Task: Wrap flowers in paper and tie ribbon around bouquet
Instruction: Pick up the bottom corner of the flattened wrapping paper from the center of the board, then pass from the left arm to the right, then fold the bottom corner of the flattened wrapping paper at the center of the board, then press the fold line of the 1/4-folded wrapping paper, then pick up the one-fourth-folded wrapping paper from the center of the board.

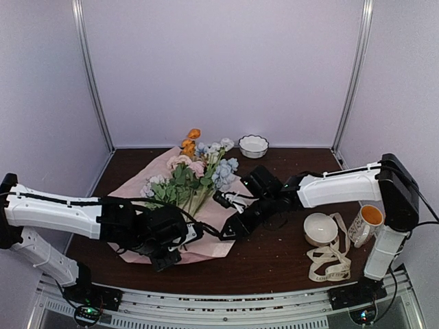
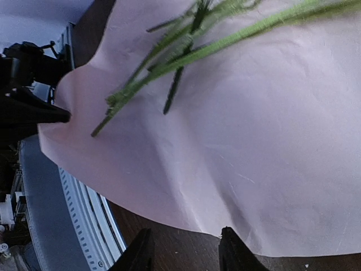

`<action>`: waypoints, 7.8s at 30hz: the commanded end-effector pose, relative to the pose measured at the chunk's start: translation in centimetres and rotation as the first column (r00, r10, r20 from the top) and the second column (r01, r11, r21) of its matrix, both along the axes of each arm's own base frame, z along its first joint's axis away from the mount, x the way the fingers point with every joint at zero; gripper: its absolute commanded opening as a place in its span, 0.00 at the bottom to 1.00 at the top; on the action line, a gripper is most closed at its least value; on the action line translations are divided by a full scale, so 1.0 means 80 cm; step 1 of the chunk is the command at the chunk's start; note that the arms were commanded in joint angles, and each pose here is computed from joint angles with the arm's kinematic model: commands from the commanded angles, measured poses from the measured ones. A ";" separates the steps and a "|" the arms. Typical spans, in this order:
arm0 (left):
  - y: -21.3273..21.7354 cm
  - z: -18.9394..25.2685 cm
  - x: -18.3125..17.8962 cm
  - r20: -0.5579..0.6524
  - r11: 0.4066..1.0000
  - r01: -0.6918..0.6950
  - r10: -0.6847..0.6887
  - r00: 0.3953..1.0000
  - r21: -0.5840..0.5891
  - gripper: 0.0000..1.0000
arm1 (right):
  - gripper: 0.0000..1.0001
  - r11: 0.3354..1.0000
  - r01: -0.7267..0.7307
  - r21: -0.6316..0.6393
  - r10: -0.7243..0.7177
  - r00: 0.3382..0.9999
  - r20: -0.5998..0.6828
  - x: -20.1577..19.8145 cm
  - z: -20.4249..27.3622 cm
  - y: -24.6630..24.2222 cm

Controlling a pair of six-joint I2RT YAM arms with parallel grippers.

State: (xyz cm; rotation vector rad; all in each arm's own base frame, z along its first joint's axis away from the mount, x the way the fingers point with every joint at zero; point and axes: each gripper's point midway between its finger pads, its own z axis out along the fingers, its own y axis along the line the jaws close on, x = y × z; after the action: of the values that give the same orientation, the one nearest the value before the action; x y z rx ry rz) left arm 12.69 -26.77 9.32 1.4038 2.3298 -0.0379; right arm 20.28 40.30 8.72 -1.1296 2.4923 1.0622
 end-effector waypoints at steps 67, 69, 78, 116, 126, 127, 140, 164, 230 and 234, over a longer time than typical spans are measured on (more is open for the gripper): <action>0.046 0.001 0.002 -0.156 0.887 -0.231 0.183 0.971 -0.400 0.79 | 0.00 0.959 -0.081 0.273 0.065 0.996 0.066 -0.035 -0.024 0.037; 0.047 -0.016 -0.005 -0.169 0.898 -0.222 0.169 0.971 -0.380 0.70 | 0.00 0.964 -0.067 0.257 0.055 0.997 0.054 -0.032 -0.028 0.029; 0.039 -0.040 -0.005 -0.206 0.926 -0.227 0.169 0.964 -0.301 0.48 | 0.00 0.963 -0.058 0.264 0.053 0.998 0.025 -0.029 -0.025 0.019; 0.124 -0.079 0.079 -0.187 0.848 -0.495 0.526 0.830 0.188 0.18 | 0.00 0.989 0.126 0.073 -0.123 0.991 -0.046 0.058 -0.067 -0.005; 0.089 0.033 0.100 0.001 0.878 -0.478 0.478 0.879 -0.022 0.54 | 0.00 0.989 0.146 0.034 -0.142 0.985 -0.102 0.057 -0.076 -0.004; 0.069 0.046 0.096 0.018 0.905 -0.420 0.422 0.906 -0.060 0.54 | 0.00 0.988 0.148 0.034 -0.144 0.984 -0.105 0.057 -0.075 -0.003; 0.037 -0.072 0.076 -0.174 0.881 -0.473 0.463 0.869 -0.020 0.44 | 0.01 0.987 0.159 0.031 -0.155 0.983 -0.103 0.056 -0.066 -0.006; 0.090 -0.131 0.028 -0.284 0.779 -0.626 0.611 0.739 0.047 0.38 | 0.14 0.954 -0.131 0.269 0.178 0.971 -0.162 -0.044 0.032 0.089; 0.095 -0.045 0.052 -0.260 0.764 -0.639 0.602 0.755 -0.091 0.61 | 0.02 0.993 -0.002 -0.120 -0.032 0.958 -0.286 0.004 -0.114 0.123; 0.122 -0.010 0.083 -0.261 0.694 -0.701 0.654 0.710 -0.165 0.71 | 0.01 0.989 0.013 -0.144 -0.052 0.961 -0.271 0.009 -0.118 0.116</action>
State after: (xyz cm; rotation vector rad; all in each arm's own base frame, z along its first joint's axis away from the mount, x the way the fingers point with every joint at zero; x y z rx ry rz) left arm 17.46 -18.63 5.42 0.4146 2.7851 -0.2099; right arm 20.74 51.37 2.49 -1.0740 2.7160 1.2870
